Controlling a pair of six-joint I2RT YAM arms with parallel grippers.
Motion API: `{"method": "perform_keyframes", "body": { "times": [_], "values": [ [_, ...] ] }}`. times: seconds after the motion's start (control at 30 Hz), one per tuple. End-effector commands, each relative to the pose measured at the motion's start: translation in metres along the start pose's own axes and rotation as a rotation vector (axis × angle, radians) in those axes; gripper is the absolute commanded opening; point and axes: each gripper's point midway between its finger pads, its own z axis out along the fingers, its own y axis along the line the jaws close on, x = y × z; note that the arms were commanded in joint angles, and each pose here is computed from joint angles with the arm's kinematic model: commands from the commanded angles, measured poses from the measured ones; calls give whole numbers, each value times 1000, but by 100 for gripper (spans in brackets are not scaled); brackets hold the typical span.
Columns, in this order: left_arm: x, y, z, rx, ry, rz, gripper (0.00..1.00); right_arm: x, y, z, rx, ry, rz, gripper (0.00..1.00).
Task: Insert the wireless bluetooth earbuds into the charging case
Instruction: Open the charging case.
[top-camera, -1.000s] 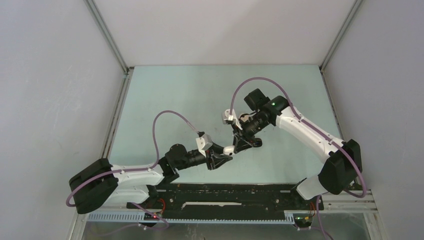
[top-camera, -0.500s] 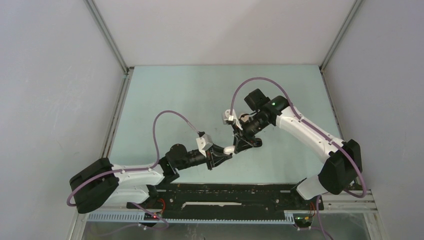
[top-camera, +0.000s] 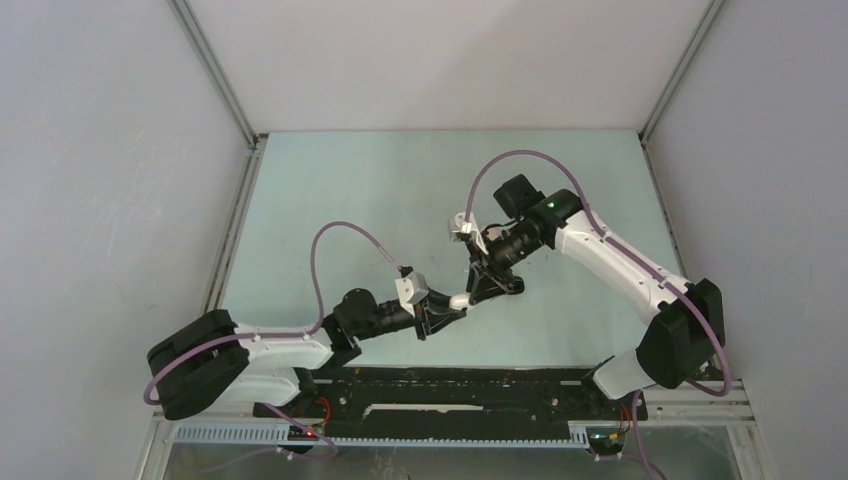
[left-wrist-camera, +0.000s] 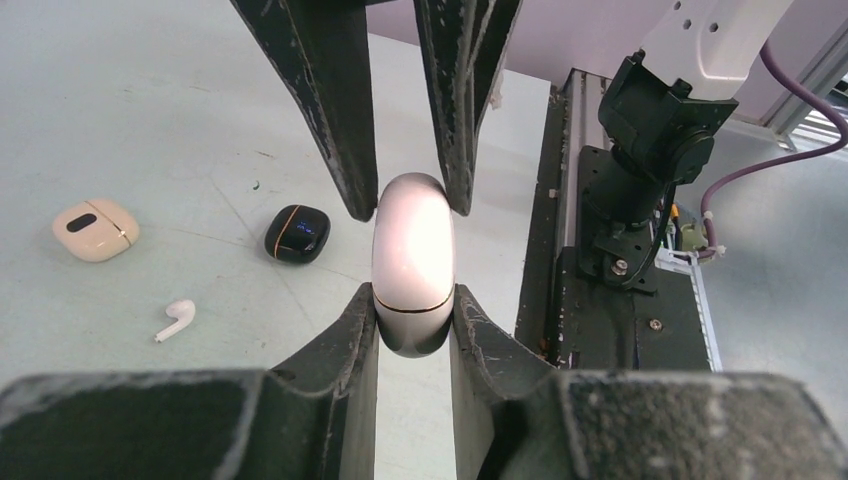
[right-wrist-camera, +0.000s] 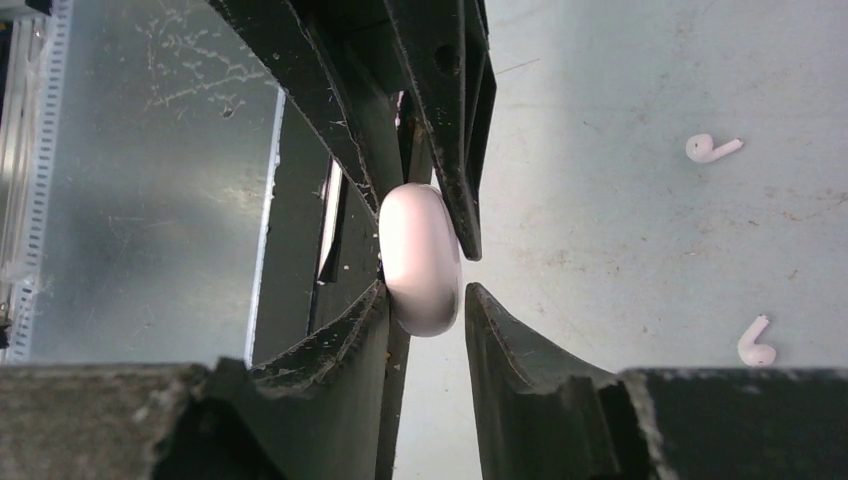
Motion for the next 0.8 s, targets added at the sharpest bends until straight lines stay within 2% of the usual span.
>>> {"method": "perform_keyframes", "body": {
  "times": [0.0,0.27,0.33,0.37,0.4,0.43,0.47,0.77],
  "values": [
    [-7,-7,0,36,-41,56,0,-12,-4,-8,0,-77,30,37],
    [-8,-6,1,27,-49,48,0,-12,-11,-12,19,-91,55,37],
    [-6,-5,1,23,-42,42,0,-12,-5,-13,2,-97,41,42],
    [-6,-5,2,21,-42,38,0,-13,-2,-13,-7,-100,32,46],
    [-6,-4,2,20,-41,36,0,-13,0,-14,-11,-100,26,59],
    [-6,-4,2,19,-43,34,0,-13,2,-14,-18,-99,26,81],
    [-8,-4,2,18,-47,33,0,-12,3,-13,-24,-99,25,97],
    [-26,-9,3,31,-85,32,0,-3,-5,4,-14,-26,54,100]
  ]
}}
